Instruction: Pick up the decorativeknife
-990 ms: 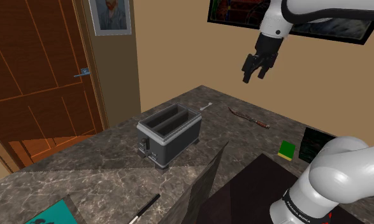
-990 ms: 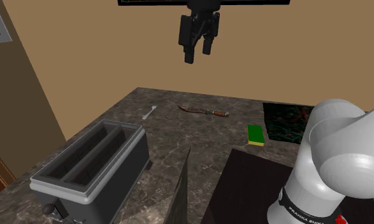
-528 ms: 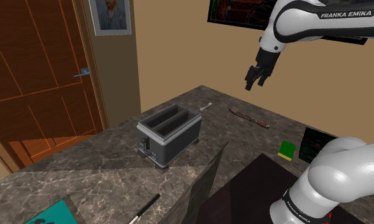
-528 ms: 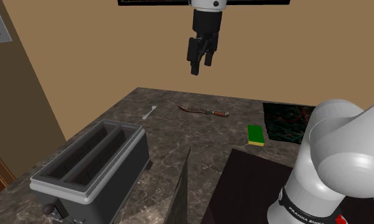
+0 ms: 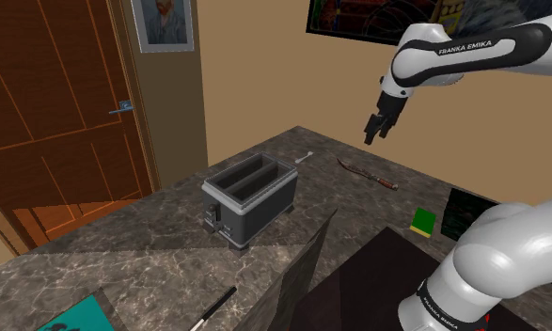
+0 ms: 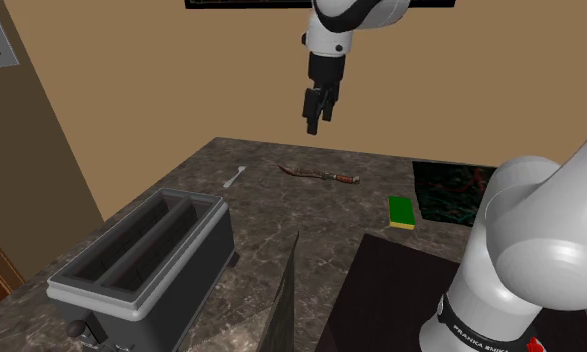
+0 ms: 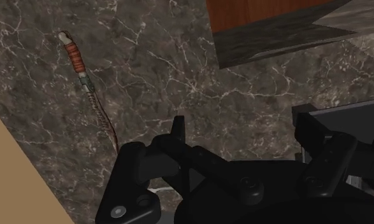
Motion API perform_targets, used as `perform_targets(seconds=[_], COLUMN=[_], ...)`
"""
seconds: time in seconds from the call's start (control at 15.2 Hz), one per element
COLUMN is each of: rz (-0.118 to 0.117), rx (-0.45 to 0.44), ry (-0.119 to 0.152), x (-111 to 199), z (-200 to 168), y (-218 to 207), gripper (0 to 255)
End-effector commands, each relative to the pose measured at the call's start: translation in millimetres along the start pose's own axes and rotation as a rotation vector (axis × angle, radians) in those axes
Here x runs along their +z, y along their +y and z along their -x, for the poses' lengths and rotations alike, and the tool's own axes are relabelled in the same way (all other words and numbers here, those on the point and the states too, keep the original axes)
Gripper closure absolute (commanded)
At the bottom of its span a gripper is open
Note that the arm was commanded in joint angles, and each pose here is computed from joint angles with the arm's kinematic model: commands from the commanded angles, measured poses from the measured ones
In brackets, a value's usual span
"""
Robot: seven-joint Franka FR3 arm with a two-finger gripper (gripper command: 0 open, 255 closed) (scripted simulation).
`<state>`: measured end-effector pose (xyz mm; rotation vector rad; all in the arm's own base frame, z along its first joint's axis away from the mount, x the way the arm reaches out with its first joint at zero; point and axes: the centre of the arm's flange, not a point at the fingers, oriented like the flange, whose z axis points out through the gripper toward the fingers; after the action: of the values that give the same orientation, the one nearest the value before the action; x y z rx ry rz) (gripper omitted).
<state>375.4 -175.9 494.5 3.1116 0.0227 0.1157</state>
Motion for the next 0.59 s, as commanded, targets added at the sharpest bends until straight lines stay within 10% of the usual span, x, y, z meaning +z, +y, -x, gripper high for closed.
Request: perform_targets(seconds=[0.0,0.53], rz=[-0.003,-0.017], rx=[-0.015,-0.069], ry=[-0.003,-0.018], x=[16.7,87.1], z=[-4.4,-27.7], y=[19.9,98.1], gripper=[0,0])
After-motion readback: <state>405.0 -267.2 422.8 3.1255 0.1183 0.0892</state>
